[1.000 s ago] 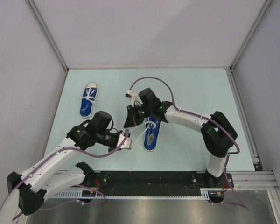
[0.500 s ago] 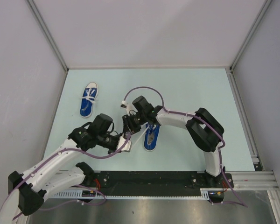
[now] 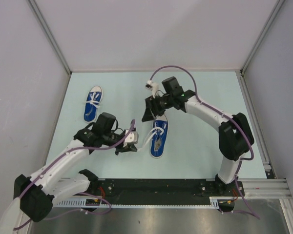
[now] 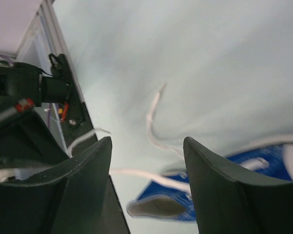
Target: Tie the shoes
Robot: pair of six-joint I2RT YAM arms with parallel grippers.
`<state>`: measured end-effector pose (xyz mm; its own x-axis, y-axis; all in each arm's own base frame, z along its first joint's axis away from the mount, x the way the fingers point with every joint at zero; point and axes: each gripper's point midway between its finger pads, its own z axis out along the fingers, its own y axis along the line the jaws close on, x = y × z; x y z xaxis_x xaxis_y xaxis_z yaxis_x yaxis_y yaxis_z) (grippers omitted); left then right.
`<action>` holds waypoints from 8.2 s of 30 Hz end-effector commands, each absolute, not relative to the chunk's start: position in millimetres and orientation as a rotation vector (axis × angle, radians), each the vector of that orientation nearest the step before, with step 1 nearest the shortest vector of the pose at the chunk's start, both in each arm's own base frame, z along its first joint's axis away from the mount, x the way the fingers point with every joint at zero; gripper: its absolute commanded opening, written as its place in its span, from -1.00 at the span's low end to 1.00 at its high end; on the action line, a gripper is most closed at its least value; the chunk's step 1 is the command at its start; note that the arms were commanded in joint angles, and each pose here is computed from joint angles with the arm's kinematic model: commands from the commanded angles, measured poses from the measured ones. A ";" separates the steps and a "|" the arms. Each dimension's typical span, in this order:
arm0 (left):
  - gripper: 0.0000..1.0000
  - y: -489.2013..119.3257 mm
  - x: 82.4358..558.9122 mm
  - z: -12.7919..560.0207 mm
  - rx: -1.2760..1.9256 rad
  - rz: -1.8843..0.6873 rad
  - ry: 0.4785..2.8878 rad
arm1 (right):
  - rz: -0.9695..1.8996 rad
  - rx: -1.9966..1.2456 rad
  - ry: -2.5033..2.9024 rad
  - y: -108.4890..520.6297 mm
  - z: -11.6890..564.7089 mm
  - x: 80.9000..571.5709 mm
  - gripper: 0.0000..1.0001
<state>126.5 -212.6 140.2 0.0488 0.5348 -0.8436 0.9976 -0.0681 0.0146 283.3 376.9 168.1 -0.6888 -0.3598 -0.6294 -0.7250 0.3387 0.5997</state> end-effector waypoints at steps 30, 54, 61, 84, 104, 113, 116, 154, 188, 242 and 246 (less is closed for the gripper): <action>-1.00 -245.3 392.7 83.7 0.991 -0.982 2.137 | 0.699 -1.350 2.019 279.6 153.1 284.2 0.11; -0.94 -245.4 389.1 52.5 0.774 -1.068 2.415 | 0.638 -1.509 1.998 306.0 100.8 288.0 -0.19; -0.74 -245.9 394.8 59.5 0.757 -1.048 2.396 | 0.643 -1.532 2.022 303.0 92.2 284.8 -0.36; 0.02 -152.2 225.6 97.6 0.035 -0.565 2.513 | 0.677 -1.381 2.055 300.0 119.2 288.9 -1.00; -0.11 -185.8 223.0 30.5 -0.048 -0.347 2.787 | 0.704 -1.344 2.084 296.5 122.8 287.3 -1.00; -0.88 -187.8 223.8 3.6 -0.042 -0.215 2.867 | 0.742 -1.320 2.088 295.7 129.1 285.0 -1.00; -1.00 -187.3 233.0 6.2 -0.007 -0.181 2.846 | 0.760 -1.300 2.109 293.3 127.3 285.6 -1.00; -1.00 -324.5 262.4 139.0 0.889 -1.002 1.961 | 1.092 -0.884 2.328 273.5 119.6 296.7 -1.00; -1.00 -345.0 273.7 118.1 0.768 -1.143 1.985 | 1.195 -0.850 2.337 278.4 123.1 290.5 -1.00; -1.00 -351.9 277.5 111.5 0.790 -1.233 1.907 | 1.096 -1.311 2.035 248.7 99.6 290.0 -0.55; -0.67 -349.0 278.8 112.6 0.789 -1.217 1.914 | 1.092 -1.312 2.054 244.5 102.4 285.4 -1.00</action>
<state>273.6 -347.3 98.6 -0.5926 0.1320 -0.7946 0.7670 0.3939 -0.5066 291.8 245.0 93.6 -0.4518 -0.5285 -0.7187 -0.8920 0.2542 0.3738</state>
